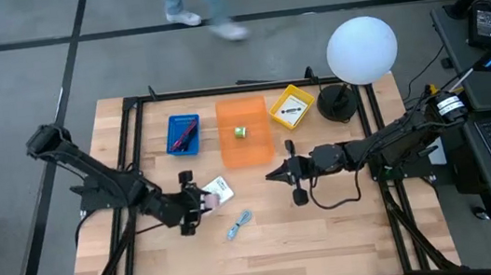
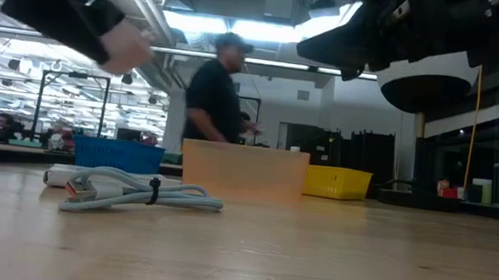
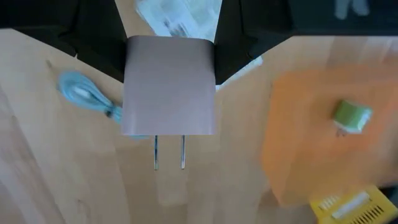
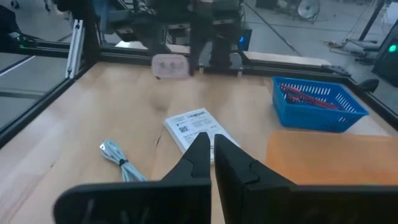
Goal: Pick and place items into bin
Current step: Put the light pink adaptor into the orange bin
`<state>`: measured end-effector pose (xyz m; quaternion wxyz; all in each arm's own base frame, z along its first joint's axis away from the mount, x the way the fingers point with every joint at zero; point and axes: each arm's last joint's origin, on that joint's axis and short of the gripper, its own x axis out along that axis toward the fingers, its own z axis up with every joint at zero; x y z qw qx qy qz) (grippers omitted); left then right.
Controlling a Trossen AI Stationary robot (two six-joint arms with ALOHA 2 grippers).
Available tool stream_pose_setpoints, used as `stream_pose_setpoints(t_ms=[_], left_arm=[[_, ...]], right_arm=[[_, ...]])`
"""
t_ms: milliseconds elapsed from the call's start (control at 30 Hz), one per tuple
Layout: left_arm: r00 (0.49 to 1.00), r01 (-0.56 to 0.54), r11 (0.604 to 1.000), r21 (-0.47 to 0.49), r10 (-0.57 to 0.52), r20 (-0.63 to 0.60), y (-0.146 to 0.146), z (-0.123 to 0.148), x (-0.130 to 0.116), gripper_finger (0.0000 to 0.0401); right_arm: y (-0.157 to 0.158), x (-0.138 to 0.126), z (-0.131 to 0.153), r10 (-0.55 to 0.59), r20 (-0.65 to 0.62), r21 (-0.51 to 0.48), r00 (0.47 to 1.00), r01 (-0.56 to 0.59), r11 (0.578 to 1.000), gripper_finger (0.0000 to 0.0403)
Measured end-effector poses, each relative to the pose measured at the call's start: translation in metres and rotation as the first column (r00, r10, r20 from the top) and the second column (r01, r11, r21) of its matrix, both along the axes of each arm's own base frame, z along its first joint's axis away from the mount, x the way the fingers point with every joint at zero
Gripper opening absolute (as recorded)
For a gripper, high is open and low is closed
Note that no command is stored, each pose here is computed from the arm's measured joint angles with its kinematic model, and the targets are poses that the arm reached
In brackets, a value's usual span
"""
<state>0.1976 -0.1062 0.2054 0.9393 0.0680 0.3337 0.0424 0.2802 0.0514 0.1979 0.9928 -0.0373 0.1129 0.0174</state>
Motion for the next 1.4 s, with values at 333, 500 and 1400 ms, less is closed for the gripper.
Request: stream_pose_setpoints(t_ms=[333,500,1400], left_arm=[[0.986,0.108,0.991,0.078,-0.117,0.117,0.023,0.012,0.025,0.0191],[0.981,0.130,0.990,0.049,-0.136,0.140,0.037,0.015,0.033,0.0191],[0.937,0.091,0.993,0.070,-0.109,0.332,0.065,0.033,0.050,0.0191]], right_arm=[[0.000,0.000,0.001,0.007,0.009,-0.026,1.000,-0.006,1.000,0.0005],[0.000,0.000,0.001,0.007,0.009,-0.026,1.000,-0.007,1.000,0.0005],[0.000,0.001,0.003,0.006,0.038,-0.017,0.999,-0.005,1.000,0.0005]])
